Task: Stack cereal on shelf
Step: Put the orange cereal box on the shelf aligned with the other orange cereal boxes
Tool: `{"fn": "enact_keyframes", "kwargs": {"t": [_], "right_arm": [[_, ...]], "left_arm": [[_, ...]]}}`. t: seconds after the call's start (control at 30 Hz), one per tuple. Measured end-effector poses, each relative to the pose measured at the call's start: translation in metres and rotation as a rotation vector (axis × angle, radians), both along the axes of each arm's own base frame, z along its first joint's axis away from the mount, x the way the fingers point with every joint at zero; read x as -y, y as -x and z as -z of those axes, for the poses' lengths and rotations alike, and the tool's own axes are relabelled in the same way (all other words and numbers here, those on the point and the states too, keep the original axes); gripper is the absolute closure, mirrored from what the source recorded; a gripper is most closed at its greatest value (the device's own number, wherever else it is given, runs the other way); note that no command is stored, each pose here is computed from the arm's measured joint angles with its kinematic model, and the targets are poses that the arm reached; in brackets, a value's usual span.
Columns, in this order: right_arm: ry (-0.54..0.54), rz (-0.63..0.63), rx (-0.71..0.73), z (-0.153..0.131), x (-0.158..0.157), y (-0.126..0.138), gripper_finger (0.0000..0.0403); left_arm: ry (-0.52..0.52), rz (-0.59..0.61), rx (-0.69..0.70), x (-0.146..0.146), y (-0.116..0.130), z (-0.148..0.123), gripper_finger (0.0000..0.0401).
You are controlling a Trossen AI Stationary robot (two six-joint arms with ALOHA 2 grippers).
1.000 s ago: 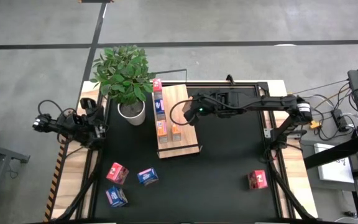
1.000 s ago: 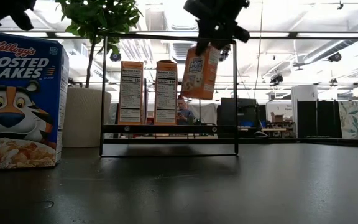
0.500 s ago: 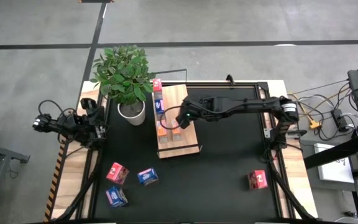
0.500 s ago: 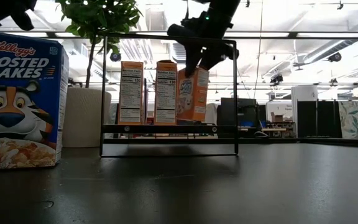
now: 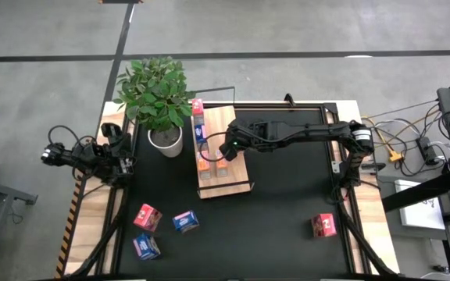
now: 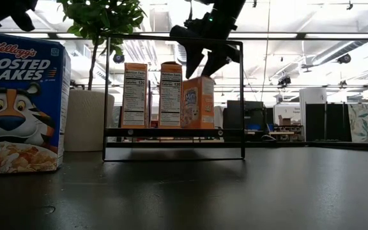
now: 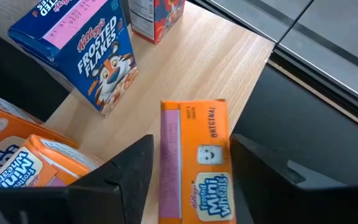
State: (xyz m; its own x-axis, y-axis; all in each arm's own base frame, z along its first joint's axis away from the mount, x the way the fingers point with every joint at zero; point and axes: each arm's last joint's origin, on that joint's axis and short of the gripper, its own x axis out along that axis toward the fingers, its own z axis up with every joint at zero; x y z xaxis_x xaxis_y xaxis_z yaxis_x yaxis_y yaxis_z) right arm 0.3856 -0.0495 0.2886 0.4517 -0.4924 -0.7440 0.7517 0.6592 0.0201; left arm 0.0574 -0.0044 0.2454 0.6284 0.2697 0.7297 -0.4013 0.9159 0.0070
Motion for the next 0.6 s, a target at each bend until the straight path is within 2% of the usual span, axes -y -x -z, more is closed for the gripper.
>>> {"fn": "enact_keyframes", "kwargs": {"t": [0.33,0.5,0.6], "right_arm": [[0.023,-0.033,0.002,-0.009,0.000,0.001,0.0192],[0.092,-0.128,-0.001,-0.030,0.002,-0.001,0.0195],[0.091,-0.225,-0.021,-0.040,0.009,0.000,0.0214]], "left_arm": [[0.001,0.000,0.004,0.000,0.000,0.000,0.0401],[0.001,0.000,0.003,0.000,0.000,0.000,0.0401],[0.001,0.000,0.002,0.000,0.000,0.000,0.0401]]}}
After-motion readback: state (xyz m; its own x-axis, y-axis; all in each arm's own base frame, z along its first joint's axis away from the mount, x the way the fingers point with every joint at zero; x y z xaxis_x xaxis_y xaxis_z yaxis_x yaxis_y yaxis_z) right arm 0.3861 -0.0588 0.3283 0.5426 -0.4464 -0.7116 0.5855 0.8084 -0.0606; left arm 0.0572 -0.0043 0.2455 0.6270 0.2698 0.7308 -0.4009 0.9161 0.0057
